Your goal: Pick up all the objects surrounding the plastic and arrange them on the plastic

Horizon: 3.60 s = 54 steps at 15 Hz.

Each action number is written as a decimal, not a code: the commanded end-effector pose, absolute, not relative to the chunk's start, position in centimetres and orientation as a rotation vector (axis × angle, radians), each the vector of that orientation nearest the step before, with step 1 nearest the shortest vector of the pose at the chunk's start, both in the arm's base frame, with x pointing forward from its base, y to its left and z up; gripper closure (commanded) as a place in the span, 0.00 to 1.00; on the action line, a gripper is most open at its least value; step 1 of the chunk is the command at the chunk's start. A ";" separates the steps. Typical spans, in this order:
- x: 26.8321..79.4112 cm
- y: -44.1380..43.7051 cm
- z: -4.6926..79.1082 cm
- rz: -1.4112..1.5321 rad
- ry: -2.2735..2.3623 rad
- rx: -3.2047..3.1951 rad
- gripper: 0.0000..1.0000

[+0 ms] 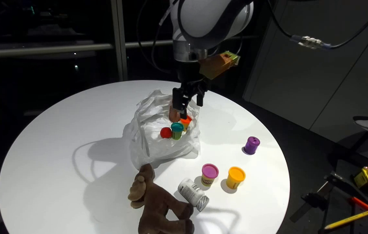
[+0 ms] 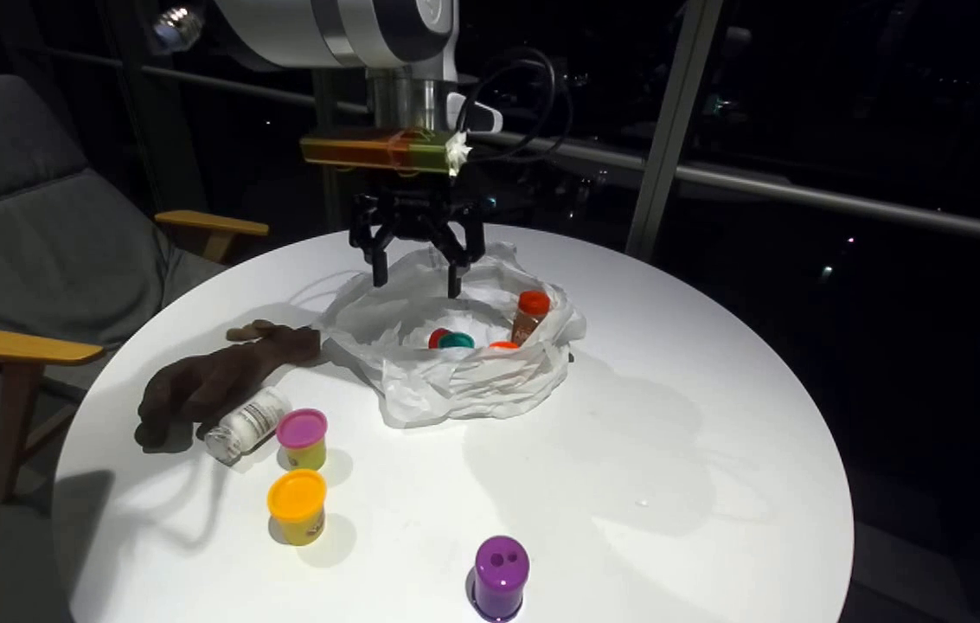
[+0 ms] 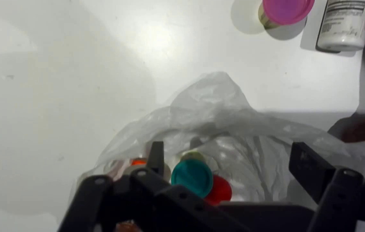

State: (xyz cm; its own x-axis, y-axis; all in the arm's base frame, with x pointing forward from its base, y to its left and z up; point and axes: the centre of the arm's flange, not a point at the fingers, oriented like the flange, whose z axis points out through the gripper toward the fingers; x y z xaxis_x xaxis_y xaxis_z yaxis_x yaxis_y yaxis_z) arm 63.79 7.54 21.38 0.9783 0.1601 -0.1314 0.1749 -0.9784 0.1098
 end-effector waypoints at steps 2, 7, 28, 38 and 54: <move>53.8 8.1 21.8 -0.278 0.336 3.024 0.00; 48.6 12.2 17.5 -0.245 0.567 3.044 0.00; 50.6 10.2 10.5 -0.075 0.652 3.016 0.00; 51.6 10.1 9.9 -0.083 0.639 3.054 0.65; 65.3 13.5 22.7 -0.119 0.432 3.029 0.72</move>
State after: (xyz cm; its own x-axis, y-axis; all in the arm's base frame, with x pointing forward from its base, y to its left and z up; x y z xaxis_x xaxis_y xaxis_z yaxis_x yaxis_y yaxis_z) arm 61.58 12.70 23.58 0.9563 0.2770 -0.0938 0.2838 -0.9564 0.0689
